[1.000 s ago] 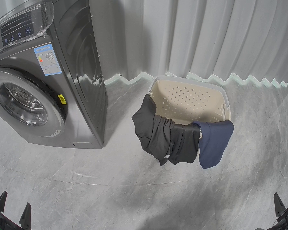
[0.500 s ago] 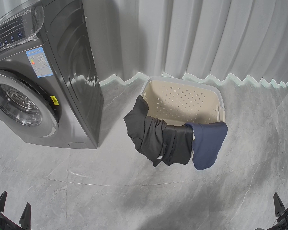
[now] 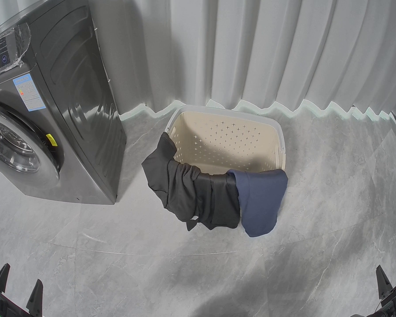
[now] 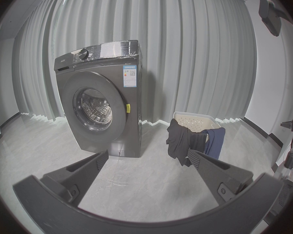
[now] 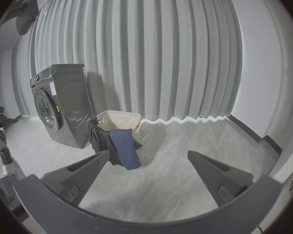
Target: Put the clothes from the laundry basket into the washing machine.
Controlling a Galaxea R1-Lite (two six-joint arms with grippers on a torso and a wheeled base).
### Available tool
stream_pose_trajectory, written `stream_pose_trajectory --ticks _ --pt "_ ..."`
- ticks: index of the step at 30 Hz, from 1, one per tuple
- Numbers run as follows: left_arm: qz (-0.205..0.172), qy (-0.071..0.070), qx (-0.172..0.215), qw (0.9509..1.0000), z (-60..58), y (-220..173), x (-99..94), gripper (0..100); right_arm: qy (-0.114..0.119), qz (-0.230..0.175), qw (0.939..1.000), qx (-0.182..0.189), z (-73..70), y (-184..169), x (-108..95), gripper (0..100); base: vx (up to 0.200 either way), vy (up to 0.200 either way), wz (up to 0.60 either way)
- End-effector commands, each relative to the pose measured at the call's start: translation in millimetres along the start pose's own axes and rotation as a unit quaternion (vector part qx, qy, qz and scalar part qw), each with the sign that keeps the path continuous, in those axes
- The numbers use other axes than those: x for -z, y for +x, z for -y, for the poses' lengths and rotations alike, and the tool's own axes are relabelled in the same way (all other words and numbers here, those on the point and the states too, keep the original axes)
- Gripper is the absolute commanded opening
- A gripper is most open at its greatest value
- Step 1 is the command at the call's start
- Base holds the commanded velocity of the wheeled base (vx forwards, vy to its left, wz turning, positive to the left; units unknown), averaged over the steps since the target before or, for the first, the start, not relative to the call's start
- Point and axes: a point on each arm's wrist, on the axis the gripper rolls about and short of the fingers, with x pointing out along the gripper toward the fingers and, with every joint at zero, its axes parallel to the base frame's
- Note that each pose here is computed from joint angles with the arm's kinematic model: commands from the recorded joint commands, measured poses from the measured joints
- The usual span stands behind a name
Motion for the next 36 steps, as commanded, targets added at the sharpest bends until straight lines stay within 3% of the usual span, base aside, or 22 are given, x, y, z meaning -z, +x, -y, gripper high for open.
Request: stream_pose_trajectory --ticks 1,5,13,23,29,36 --pt "0.001 0.0 0.0 1.0 -0.2 -0.2 4.5 100 0.0 -0.002 1.0 -0.001 0.0 0.3 4.7 100 0.0 0.0 0.0" --pt "0.001 0.0 0.0 1.0 -0.2 -0.2 4.5 100 0.0 -0.003 1.0 -0.001 0.0 0.4 4.7 100 0.0 0.0 0.0" --pt "0.001 0.0 0.0 1.0 -0.2 -0.2 4.5 100 0.0 -0.003 1.0 0.001 0.0 0.4 4.7 100 0.2 0.0 0.0" --pt "0.001 -0.002 0.0 1.0 -0.2 -0.2 4.5 100 0.0 -0.003 1.0 0.001 0.0 0.4 4.7 100 0.0 0.0 0.0" --pt "0.001 -0.001 0.0 1.0 -0.2 -0.2 4.5 100 0.0 -0.003 1.0 0.001 0.0 0.4 4.7 100 0.2 0.0 0.0" --pt "0.001 0.0 0.0 1.0 -0.2 -0.2 4.5 100 0.0 -0.003 1.0 0.001 0.0 0.4 4.7 100 0.0 0.0 0.0"
